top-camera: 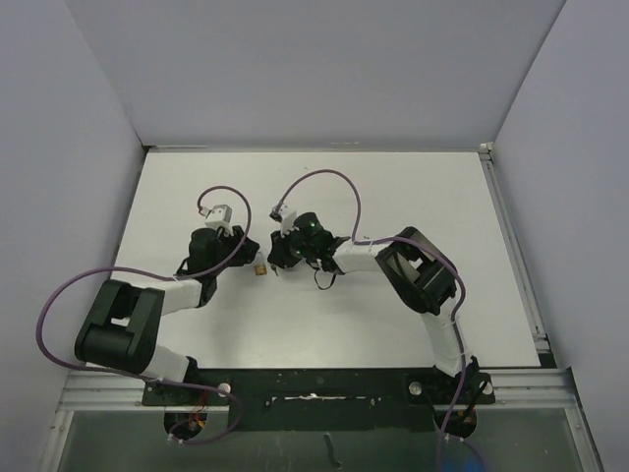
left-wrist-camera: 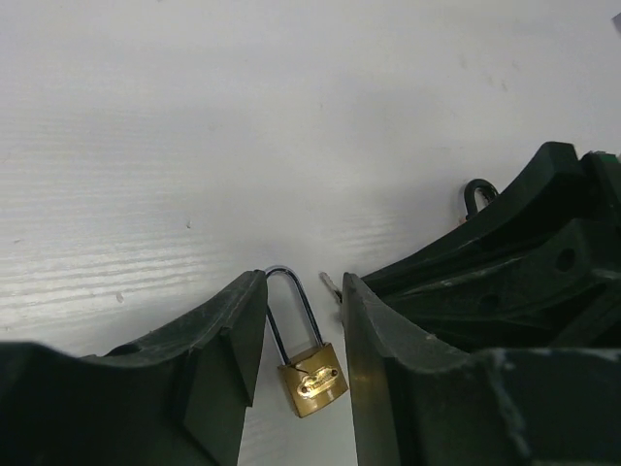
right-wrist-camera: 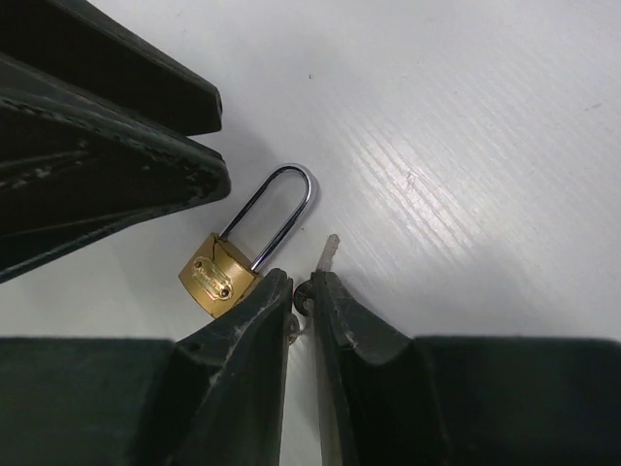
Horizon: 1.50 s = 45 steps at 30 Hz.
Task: Lock with the key
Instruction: Place the key at the center of the board, then reset both arms
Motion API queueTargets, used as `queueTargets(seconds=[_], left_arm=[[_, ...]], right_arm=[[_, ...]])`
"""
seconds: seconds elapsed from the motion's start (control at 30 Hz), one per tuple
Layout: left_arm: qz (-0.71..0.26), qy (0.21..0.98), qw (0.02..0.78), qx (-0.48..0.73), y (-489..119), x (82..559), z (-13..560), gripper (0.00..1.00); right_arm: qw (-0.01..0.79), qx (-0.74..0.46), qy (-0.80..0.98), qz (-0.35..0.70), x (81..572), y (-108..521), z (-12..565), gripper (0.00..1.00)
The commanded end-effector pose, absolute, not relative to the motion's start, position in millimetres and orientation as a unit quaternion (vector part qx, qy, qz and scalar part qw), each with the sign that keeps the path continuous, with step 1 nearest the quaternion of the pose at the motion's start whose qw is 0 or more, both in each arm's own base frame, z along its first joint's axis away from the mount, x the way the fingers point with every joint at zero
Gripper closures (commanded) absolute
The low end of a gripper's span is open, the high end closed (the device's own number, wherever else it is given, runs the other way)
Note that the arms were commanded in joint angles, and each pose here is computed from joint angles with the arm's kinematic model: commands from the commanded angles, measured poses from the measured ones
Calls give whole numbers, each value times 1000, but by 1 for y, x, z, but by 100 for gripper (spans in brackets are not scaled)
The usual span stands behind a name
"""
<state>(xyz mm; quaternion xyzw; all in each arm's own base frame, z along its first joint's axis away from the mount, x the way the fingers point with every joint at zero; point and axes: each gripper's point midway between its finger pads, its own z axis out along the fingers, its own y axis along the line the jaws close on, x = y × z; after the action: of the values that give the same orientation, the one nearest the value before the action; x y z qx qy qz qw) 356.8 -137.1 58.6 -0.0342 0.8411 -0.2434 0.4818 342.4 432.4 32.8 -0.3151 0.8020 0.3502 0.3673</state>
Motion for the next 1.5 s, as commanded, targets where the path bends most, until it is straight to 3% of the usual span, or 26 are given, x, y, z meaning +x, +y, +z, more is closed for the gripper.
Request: queueTargets(seconds=[0.0, 0.27, 0.8, 1.0, 1.13, 1.47], left_arm=[[-241, 817, 523, -27, -133, 364, 89, 64], [-236, 809, 538, -24, -129, 361, 105, 64], [-221, 784, 580, -27, -120, 359, 153, 61], [-214, 778, 590, -22, -117, 359, 162, 58], [-197, 778, 597, -19, -111, 358, 169, 51], [-120, 781, 611, -45, -68, 364, 175, 45]], right_arm=[[393, -312, 786, 361, 356, 441, 54, 82], [400, -316, 783, 357, 358, 440, 62, 71], [496, -324, 736, 327, 365, 406, 164, 59], [515, -249, 758, 313, 392, 325, 171, 50], [554, -196, 768, 255, 404, 249, 183, 30], [613, -21, 777, 141, 406, 67, 186, 15]])
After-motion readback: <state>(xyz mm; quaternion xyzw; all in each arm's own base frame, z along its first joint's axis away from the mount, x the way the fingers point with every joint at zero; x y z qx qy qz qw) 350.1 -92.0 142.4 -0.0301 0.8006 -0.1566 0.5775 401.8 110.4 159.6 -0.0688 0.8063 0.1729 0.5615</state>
